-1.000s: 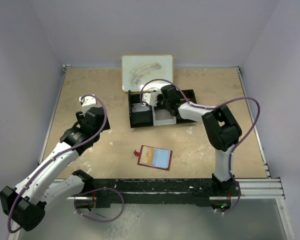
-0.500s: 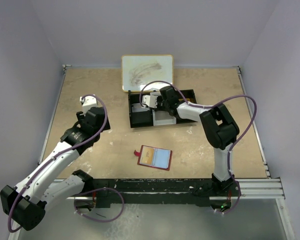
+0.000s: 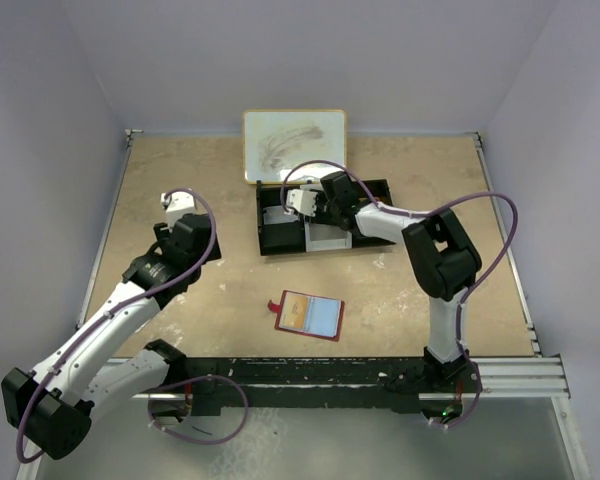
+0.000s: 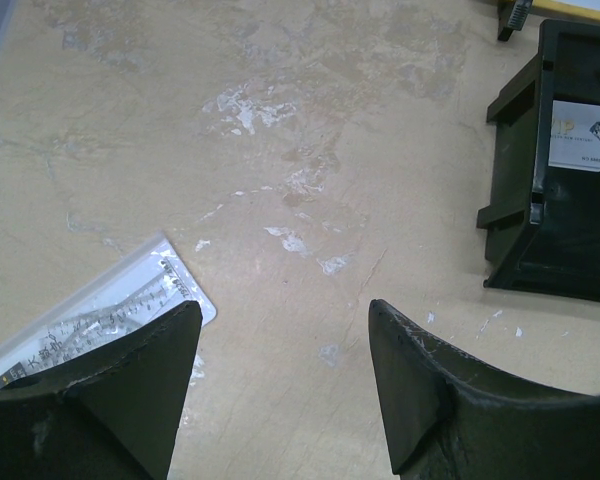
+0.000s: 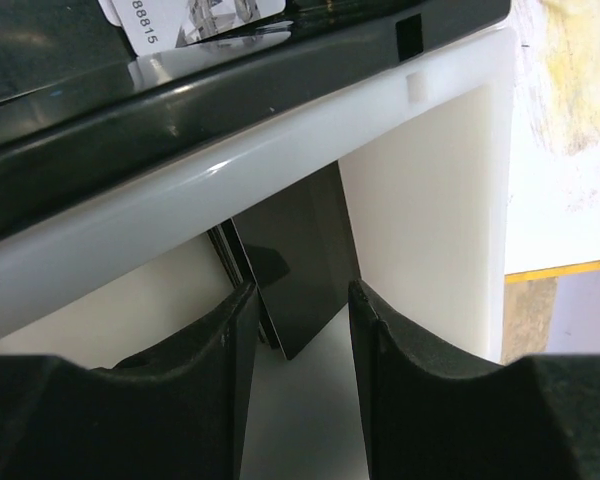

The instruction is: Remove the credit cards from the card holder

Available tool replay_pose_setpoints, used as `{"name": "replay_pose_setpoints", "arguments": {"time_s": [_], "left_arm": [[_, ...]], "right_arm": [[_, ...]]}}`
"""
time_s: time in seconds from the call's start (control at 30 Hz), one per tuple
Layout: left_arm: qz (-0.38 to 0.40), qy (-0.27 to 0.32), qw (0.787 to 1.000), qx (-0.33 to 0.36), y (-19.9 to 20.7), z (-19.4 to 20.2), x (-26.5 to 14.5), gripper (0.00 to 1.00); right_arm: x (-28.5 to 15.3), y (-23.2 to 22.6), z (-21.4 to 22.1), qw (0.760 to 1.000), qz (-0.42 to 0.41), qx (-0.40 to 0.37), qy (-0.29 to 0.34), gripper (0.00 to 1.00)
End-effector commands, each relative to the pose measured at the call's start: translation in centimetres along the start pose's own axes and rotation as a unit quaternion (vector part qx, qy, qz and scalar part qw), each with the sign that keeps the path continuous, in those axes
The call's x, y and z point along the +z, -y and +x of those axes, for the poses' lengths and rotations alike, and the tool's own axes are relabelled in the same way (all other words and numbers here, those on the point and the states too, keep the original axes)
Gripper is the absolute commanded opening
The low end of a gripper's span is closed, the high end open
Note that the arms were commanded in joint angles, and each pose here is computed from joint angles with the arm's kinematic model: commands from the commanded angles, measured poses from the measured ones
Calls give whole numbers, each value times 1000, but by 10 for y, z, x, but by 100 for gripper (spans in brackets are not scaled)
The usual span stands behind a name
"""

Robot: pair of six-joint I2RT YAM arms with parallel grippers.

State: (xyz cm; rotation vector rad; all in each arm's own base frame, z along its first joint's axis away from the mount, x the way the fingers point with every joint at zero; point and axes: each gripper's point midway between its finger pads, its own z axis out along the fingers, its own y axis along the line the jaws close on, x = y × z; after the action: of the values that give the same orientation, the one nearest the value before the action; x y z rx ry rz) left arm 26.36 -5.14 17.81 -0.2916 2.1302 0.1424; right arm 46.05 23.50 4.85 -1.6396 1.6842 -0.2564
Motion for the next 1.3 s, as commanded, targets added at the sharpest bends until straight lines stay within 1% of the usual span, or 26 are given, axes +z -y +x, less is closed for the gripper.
{"name": "replay_pose_setpoints", "arguments": {"time_s": [0.0,0.17,0.3,0.47,0.57,0.6,0.63,0.67,0.77,0.8,0.83,0.87,0.97,1.03,1.07,1.1,1.17,1.2,1.27], "left_arm": [[6,9,1000,1,3,-8,-1,65],[7,5,1000,4,4,-6,1,65],[7,3,1000,6,4,-5,1,65],[9,1,1000,6,5,-4,1,66],[10,-1,1000,7,6,-4,2,65],[10,-1,1000,7,6,-4,2,65],[10,0,1000,6,6,-4,2,65],[11,0,1000,6,6,-4,1,65],[14,0,1000,6,7,-4,1,65],[17,-1,1000,6,8,-4,1,65],[19,-2,1000,7,9,-4,1,65],[20,-3,1000,7,9,-3,1,65],[23,-7,1000,9,11,-1,2,66],[24,-8,1000,10,10,0,2,67],[26,-8,1000,9,11,0,1,68],[27,-9,1000,10,11,2,2,69],[32,-13,999,5,14,3,2,70],[35,-17,999,0,16,5,2,70],[47,-23,999,-3,21,9,3,71]], "right_arm": [[-14,17,-16,999,12,22,21,44],[-14,14,-15,999,12,27,23,44],[-22,23,-19,998,35,35,33,45],[-49,52,-34,991,95,72,62,47],[-78,76,-40,977,152,122,83,47],[-91,86,-39,966,191,149,93,47],[-108,97,-38,949,231,187,108,48],[-124,103,-40,933,252,224,126,48],[-157,97,-39,890,258,338,162,49],[-170,94,-40,872,254,382,172,50],[-172,82,-31,854,248,427,165,54],[-175,71,-25,832,238,475,158,59],[-175,32,-19,774,184,587,149,62],[-173,2,-25,748,122,636,143,62],[-173,-11,-30,740,90,652,142,63],[-173,-23,-35,737,63,659,141,62],[-173,-35,-38,727,38,671,142,62],[-172,-49,-40,713,11,686,143,62],[-175,-69,-54,699,-46,694,169,61]]}}
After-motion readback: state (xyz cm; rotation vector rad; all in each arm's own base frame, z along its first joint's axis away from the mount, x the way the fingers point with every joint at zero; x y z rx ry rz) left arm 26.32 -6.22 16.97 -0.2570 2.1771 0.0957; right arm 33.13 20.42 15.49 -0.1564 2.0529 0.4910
